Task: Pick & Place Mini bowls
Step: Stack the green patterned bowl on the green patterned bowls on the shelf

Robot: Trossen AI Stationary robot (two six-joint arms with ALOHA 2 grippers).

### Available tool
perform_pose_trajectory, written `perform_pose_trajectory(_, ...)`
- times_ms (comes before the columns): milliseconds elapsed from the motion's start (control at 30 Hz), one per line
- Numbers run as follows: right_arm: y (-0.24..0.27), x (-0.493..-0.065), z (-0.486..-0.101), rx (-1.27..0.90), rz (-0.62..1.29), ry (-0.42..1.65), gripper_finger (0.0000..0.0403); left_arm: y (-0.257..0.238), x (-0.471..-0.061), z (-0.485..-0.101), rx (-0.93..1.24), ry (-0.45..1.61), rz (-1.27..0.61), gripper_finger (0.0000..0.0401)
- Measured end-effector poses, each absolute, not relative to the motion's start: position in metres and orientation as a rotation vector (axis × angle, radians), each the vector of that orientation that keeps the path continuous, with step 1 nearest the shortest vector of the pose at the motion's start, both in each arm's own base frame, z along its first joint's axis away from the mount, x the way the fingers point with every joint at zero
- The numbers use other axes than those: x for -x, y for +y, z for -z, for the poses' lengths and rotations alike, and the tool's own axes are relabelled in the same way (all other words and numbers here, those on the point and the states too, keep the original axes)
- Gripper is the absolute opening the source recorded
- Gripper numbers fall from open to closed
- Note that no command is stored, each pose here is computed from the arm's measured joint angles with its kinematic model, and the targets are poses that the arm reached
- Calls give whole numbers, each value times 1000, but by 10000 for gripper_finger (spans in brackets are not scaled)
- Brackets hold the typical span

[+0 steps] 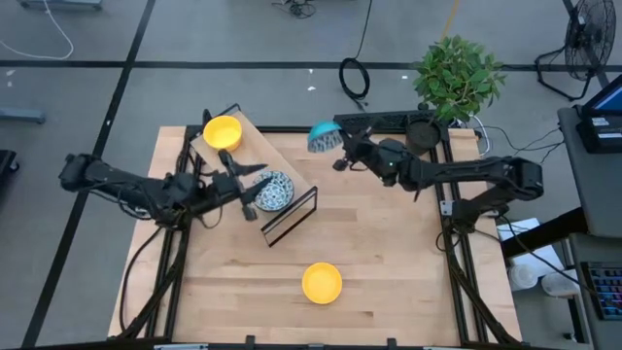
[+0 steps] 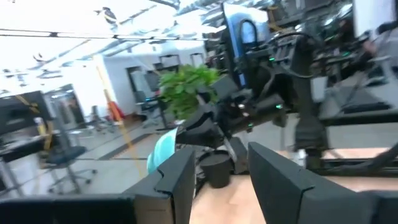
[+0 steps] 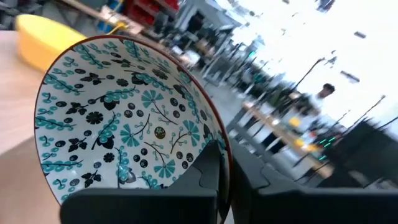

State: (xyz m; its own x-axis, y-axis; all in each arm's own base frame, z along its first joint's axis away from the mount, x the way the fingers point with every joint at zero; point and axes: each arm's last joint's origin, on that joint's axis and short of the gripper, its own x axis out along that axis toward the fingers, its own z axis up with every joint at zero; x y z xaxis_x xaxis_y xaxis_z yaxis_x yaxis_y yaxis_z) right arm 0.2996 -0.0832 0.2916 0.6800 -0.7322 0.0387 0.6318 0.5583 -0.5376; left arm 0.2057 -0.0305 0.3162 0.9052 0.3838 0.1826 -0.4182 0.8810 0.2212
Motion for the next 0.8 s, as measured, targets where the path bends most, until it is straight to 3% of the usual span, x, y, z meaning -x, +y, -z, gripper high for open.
perform_pose_trajectory(300, -88, -316, -290, 729, 892, 28, 3, 7, -250, -316, -355, 16, -706, 250)
perform_pose_trajectory(433, -80, -317, -295, 760, 832, -50, 3, 22, -268, -317, -403, 58, -759, 279)
perform_pose_trajectory(600, -75, -317, -299, 781, 822, -102, 3, 32, -282, -317, -409, 76, -786, 293)
perform_pose_trajectory(800, -73, -317, -300, 821, 832, -89, 3, 31, -286, -315, -406, 81, -770, 282)
